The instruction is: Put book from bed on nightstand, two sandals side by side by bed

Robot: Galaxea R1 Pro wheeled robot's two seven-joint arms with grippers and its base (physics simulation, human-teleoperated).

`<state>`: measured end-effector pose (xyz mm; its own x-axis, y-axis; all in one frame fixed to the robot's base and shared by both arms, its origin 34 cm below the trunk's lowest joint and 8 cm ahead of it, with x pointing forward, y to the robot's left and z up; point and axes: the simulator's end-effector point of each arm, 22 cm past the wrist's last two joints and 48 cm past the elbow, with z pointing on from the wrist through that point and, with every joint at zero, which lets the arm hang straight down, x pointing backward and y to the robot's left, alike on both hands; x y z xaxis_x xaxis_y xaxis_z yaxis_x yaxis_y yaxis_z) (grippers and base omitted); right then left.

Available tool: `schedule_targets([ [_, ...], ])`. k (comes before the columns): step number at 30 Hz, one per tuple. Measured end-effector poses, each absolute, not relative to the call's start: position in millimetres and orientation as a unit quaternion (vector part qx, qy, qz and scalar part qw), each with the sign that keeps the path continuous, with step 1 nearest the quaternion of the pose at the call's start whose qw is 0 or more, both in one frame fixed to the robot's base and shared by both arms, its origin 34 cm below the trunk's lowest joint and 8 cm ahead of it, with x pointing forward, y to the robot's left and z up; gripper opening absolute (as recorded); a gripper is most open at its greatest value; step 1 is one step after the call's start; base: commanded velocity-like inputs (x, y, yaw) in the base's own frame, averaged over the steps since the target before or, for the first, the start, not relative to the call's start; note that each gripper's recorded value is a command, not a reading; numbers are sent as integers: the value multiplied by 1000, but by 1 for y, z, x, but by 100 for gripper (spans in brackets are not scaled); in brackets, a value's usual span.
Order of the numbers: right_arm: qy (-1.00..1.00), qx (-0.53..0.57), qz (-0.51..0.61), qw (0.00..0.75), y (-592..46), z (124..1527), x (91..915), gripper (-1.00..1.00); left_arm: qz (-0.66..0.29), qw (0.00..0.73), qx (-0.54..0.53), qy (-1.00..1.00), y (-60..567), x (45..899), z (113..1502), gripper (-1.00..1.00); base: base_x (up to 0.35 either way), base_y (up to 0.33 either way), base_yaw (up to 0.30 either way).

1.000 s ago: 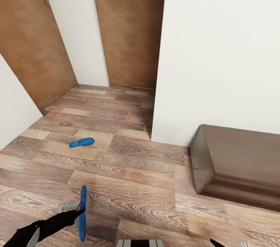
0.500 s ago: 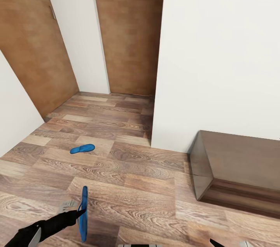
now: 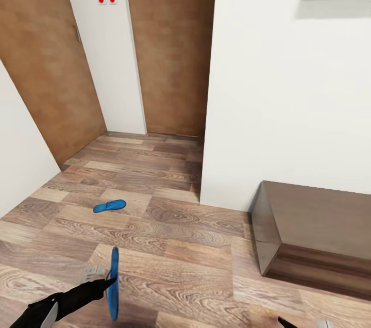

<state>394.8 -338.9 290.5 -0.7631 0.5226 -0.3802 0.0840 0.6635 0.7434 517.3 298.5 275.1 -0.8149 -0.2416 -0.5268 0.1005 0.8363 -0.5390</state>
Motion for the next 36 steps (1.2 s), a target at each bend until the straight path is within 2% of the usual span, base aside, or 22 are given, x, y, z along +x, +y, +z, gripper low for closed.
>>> schedule_targets([
  [36,839,149,382,357,-338,342,422,100,-294,365,-20,883,283,546,343,-100,0,0,0],
])
